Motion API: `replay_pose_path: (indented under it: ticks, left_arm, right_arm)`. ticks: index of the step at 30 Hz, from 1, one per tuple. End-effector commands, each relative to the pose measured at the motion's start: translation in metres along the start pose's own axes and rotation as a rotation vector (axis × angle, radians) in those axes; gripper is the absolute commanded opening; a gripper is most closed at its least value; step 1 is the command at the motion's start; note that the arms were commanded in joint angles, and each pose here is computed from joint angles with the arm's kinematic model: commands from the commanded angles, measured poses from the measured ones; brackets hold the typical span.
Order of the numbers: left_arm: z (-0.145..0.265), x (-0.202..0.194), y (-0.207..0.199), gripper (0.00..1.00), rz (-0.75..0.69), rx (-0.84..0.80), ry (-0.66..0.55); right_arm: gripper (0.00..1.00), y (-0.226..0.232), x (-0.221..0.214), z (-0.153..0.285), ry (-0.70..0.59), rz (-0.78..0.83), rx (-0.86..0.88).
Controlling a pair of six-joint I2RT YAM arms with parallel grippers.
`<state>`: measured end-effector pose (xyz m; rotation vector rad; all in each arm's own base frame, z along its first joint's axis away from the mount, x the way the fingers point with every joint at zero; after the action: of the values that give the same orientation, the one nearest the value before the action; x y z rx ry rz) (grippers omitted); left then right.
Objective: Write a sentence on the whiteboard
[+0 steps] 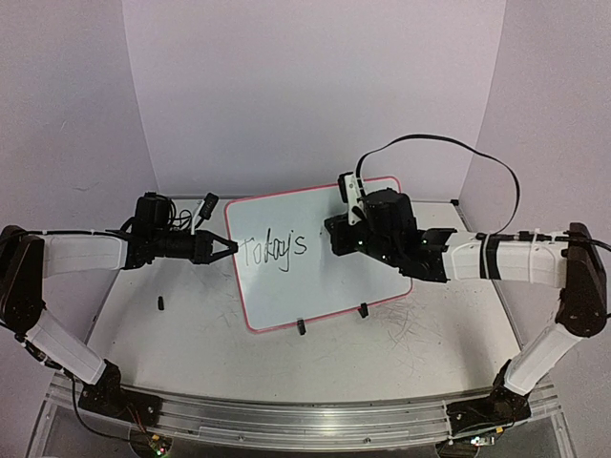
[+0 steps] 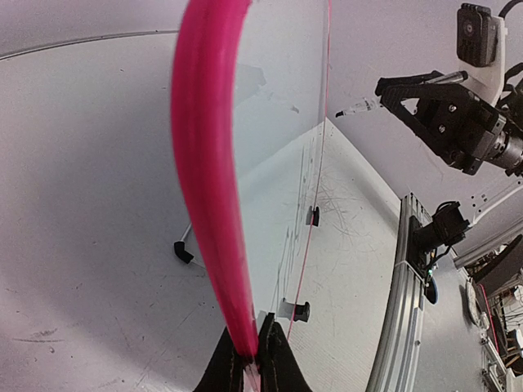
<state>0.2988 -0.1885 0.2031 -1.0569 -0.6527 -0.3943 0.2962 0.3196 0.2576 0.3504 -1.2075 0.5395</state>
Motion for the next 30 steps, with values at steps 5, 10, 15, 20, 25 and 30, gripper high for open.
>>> replay_pose_path:
  ticks: [5,10,15,20,25,30]
  left_arm:
    - [-0.006,-0.001,0.024,0.0,-0.016,0.167,-0.004]
    - [-0.006,-0.001,0.025,0.0,-0.016,0.168,-0.003]
    - [-0.006,-0.001,0.025,0.0,-0.015,0.168,-0.002]
    - [-0.005,-0.001,0.024,0.0,-0.018,0.169,-0.004]
    - [-0.005,0.0,0.024,0.0,-0.019,0.17,-0.005]
    - [-0.006,-0.001,0.025,0.0,-0.018,0.17,-0.003]
  right_arm:
    - [0.0,0.003,0.018,-0.012,-0.039,0.014,-0.004]
    - [0.0,-0.002,0.018,-0.014,-0.041,-0.004,-0.025]
    - [0.0,-0.001,0.018,-0.017,-0.039,-0.002,-0.023]
    - [0.0,-0.006,0.014,-0.02,-0.031,-0.013,-0.048]
    - [0.0,-0.006,0.009,-0.022,-0.016,-0.015,-0.048]
    - [0.0,-0.007,-0.001,-0.021,0.006,-0.02,-0.046]
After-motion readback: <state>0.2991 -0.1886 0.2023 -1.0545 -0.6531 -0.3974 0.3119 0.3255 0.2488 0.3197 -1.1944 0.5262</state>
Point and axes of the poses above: each gripper's point midway between its finger pads, its own z axis back along the fingers, its own y axis along the line the jaws close on, x = y × z, the point moved 7 cm from there along z, back along the fingers, and after that the axes turned 12 degrees about z, right-handed, at the moved point
